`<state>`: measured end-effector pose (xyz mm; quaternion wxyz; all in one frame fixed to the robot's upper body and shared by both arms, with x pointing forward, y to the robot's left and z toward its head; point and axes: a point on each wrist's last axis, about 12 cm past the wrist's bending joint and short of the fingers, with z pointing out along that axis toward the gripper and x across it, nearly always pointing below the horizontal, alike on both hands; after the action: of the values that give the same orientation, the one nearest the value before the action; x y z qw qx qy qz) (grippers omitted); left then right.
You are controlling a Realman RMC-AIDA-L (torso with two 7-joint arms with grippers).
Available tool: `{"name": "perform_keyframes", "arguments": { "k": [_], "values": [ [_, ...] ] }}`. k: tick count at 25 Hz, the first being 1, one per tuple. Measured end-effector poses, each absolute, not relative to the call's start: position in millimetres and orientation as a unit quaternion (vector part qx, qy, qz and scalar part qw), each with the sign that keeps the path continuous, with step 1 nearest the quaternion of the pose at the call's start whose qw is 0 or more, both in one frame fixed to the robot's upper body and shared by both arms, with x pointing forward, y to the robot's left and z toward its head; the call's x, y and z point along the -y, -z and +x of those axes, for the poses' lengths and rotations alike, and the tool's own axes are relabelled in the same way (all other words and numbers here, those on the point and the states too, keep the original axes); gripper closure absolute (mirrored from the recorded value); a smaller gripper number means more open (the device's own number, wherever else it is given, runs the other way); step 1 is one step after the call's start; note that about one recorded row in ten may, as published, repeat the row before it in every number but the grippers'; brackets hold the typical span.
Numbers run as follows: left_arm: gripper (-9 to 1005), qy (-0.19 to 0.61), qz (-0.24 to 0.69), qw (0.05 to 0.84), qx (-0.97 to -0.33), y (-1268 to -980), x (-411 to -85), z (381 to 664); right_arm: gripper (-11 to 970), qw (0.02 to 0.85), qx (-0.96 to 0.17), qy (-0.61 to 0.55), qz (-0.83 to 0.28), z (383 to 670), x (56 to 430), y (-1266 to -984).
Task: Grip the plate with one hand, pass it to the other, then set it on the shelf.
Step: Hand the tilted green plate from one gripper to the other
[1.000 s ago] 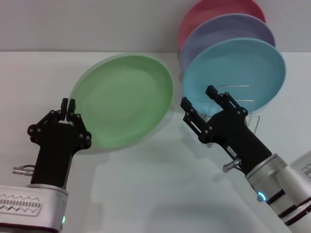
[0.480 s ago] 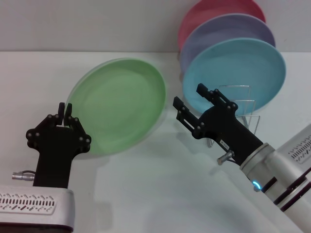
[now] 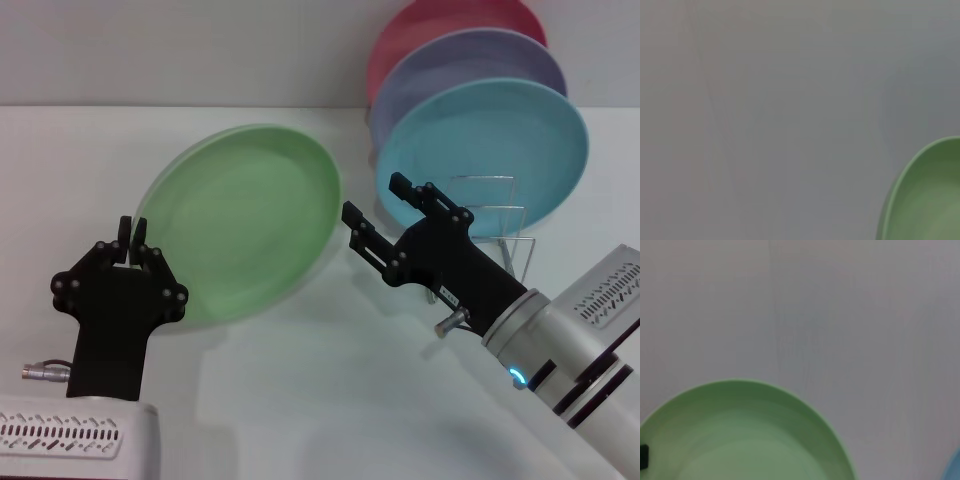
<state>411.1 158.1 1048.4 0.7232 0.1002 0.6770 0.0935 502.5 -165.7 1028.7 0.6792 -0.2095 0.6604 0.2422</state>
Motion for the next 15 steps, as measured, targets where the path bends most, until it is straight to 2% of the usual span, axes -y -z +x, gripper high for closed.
{"name": "perform_keyframes", "arguments": {
  "k": [9, 15],
  "values": [
    [914, -0.09, 0.109, 0.73, -0.668, -1050.9, -155.4, 405.9, 283, 0.677, -0.655, -0.236, -0.24, 504.7, 166.4, -1027.3],
    [912, -0.091, 0.109, 0.73, -0.669, -1050.8, -155.5, 405.5, 419, 0.68, -0.641, -0.227, -0.273, 507.4, 173.0, -1026.2]
  ]
}}
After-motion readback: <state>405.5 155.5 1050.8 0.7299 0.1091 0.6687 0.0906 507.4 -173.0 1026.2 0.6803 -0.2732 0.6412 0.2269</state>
